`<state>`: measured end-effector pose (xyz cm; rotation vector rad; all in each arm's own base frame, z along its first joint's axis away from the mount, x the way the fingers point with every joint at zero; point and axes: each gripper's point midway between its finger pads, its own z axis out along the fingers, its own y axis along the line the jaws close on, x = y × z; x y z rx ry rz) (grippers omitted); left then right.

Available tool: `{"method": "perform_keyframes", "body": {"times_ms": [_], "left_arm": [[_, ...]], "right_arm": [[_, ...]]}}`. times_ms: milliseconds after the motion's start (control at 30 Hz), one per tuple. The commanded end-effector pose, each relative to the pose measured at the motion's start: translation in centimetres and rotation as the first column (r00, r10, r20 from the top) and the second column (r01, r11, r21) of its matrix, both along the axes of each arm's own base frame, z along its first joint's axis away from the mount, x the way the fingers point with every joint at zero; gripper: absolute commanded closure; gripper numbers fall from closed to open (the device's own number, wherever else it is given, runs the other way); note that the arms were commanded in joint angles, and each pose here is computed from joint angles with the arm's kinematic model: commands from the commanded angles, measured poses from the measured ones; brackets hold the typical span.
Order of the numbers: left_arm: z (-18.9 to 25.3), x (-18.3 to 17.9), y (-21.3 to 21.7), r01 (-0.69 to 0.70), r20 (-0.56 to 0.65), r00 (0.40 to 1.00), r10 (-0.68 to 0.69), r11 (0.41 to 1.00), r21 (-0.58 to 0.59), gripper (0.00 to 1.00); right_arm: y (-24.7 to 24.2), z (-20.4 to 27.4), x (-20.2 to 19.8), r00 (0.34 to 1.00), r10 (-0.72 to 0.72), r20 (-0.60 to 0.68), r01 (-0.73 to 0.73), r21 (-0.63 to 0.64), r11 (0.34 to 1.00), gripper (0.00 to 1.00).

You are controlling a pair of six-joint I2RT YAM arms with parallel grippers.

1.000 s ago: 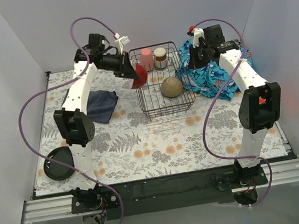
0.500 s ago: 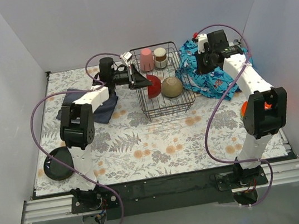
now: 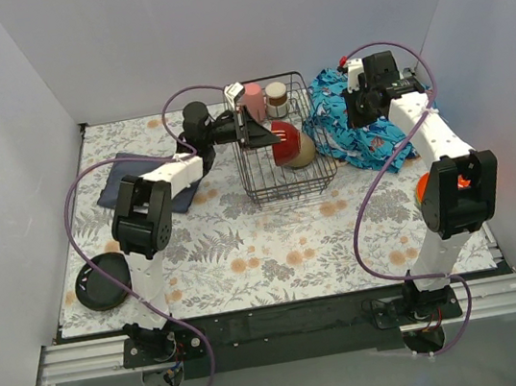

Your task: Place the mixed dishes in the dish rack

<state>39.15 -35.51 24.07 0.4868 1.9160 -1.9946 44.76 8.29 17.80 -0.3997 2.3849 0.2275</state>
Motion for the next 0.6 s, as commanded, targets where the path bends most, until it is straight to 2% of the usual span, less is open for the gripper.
{"method": "perform_keyframes", "body": {"times_ms": [0,100,133,300,567], "left_arm": [[1.4,-1.5,0.2,0.041,0.071,0.997,-0.037,0.997,-0.060,1.00],[0.7,-2.8,-0.2,0.071,0.065,0.996,-0.066,0.995,-0.076,1.00],[0.8,-3.3,-0.1,0.086,0.098,0.992,-0.078,0.992,-0.089,1.00],[-1.1,-4.6,-0.9,0.112,0.036,0.993,-0.109,0.988,-0.106,1.00],[-4.1,-3.8,-1.8,0.076,-0.047,0.996,-0.081,0.992,-0.099,1.00]], "right_arm": [[-0.4,0.5,-0.3,1.000,0.005,0.019,-0.004,-0.025,1.000,0.99],[-0.6,0.0,-0.6,1.000,0.003,0.003,-0.003,-0.031,1.000,0.99],[-0.5,-0.1,-0.6,1.000,0.003,-0.002,-0.003,-0.032,0.999,0.99],[-0.5,-0.5,-0.8,1.000,-0.001,-0.014,0.000,-0.030,1.000,0.99],[-0.8,-0.5,-1.1,0.999,-0.008,-0.032,0.006,-0.041,0.999,0.99]]}}
